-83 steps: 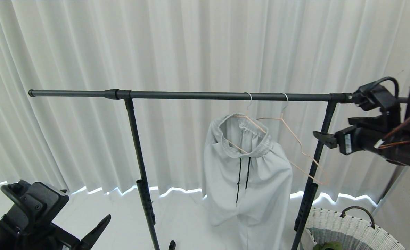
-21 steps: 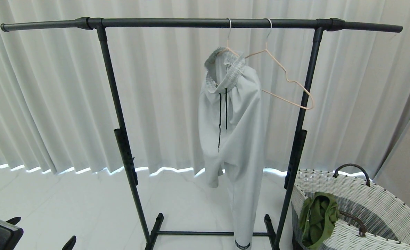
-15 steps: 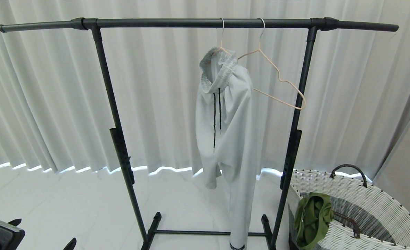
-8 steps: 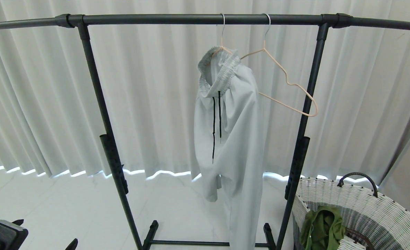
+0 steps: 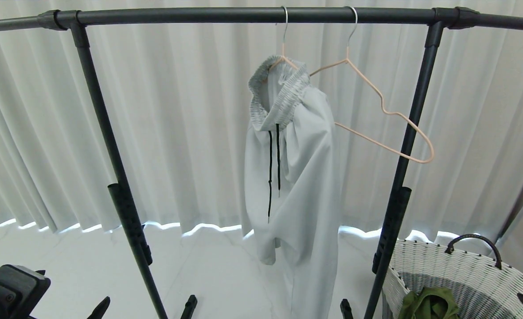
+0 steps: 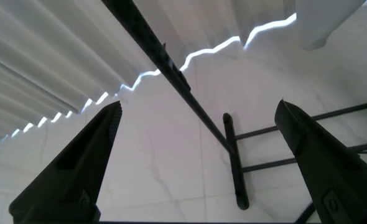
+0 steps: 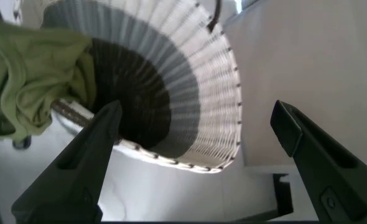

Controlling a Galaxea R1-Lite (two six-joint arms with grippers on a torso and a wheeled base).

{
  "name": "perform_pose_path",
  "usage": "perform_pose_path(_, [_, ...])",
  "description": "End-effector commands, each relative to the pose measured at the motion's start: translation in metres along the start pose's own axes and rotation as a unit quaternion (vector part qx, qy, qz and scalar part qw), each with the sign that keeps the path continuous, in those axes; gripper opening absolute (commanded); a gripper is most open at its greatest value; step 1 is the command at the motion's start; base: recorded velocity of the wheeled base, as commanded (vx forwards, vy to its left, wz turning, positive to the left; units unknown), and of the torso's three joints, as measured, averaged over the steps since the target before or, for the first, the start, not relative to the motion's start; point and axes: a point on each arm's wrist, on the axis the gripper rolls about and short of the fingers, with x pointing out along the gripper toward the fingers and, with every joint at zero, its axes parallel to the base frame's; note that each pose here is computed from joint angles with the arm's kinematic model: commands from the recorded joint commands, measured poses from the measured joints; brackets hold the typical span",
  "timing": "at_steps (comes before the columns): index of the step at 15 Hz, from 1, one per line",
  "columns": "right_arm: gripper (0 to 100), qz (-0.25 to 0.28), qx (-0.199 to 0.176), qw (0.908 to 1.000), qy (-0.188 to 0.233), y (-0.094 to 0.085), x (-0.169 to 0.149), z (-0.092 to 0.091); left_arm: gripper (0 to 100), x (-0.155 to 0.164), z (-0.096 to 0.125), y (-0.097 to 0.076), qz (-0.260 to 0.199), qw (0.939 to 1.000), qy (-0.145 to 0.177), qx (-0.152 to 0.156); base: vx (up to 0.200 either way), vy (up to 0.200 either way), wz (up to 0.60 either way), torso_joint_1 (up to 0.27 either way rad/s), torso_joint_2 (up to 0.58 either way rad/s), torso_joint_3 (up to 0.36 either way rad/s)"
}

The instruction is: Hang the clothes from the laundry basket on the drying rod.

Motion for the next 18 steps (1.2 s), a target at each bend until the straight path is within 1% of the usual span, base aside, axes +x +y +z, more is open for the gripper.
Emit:
perform_pose_path(1, [100, 0.038, -0.017, 0.9982, 0.042, 0.01, 0.021, -0.003, 100, 0.004, -0.003, -0.002, -0.008, 0.9998, 0.016, -0.001, 0.0, 0.0, 0.0, 0.0, 0.0, 0.0])
perform_pose_path(3, [100, 0.058, -0.027, 0.9964, 0.056, 0.017, 0.035, -0.003, 100, 0.007, -0.003, -0.003, -0.015, 0.9995, 0.026, -0.012, 0.0, 0.0, 0.0, 0.0, 0.0, 0.0])
perform_pose_path(4, [100, 0.078, -0.037, 0.9951, 0.047, 0.025, 0.055, 0.002, 100, 0.013, 0.003, -0.002, -0.017, 0.9989, 0.034, -0.028, 0.0, 0.0, 0.0, 0.0, 0.0, 0.0])
perform_pose_path(5, [100, 0.088, -0.043, 0.9945, 0.037, 0.031, 0.065, 0.004, 100, 0.016, 0.005, -0.001, -0.018, 0.9985, 0.037, -0.035, 0.0, 0.0, 0.0, 0.0, 0.0, 0.0])
perform_pose_path(6, [100, 0.115, -0.054, 0.9917, 0.018, 0.043, 0.078, 0.006, 100, 0.019, 0.005, -0.002, -0.023, 0.9981, 0.044, -0.037, 0.0, 0.0, 0.0, 0.0, 0.0, 0.0])
perform_pose_path(7, [100, 0.143, -0.065, 0.9876, 0.0, 0.052, 0.086, 0.008, 100, 0.018, 0.004, -0.004, -0.031, 0.998, 0.043, -0.033, 0.0, 0.0, 0.0, 0.0, 0.0, 0.0])
perform_pose_path(8, [100, 0.164, -0.074, 0.9836, -0.007, 0.061, 0.092, 0.009, 100, 0.016, 0.001, -0.007, -0.04, 0.9978, 0.044, -0.03, 0.0, 0.0, 0.0, 0.0, 0.0, 0.0])
perform_pose_path(11, [100, 0.203, -0.09, 0.9751, 0.002, 0.077, 0.102, 0.006, 100, 0.012, -0.008, -0.012, -0.049, 0.9972, 0.049, -0.027, 0.0, 0.0, 0.0, 0.0, 0.0, 0.0])
perform_pose_path(13, [100, 0.226, -0.088, 0.9702, -0.003, 0.079, 0.103, 0.005, 100, 0.011, -0.009, -0.012, -0.049, 0.9973, 0.049, -0.026, 0.0, 0.0, 0.0, 0.0, 0.0, 0.0])
perform_pose_path(16, [100, 0.226, -0.086, 0.9701, 0.008, 0.08, 0.108, 0.002, 100, 0.012, -0.009, -0.012, -0.05, 0.9972, 0.051, -0.024, 0.0, 0.0, 0.0, 0.0, 0.0, 0.0])
perform_pose_path(18, [100, 0.22, -0.083, 0.9719, 0.007, 0.079, 0.117, 0.006, 100, 0.011, -0.01, -0.012, -0.05, 0.9971, 0.051, -0.024, 0.0, 0.0, 0.0, 0.0, 0.0, 0.0])
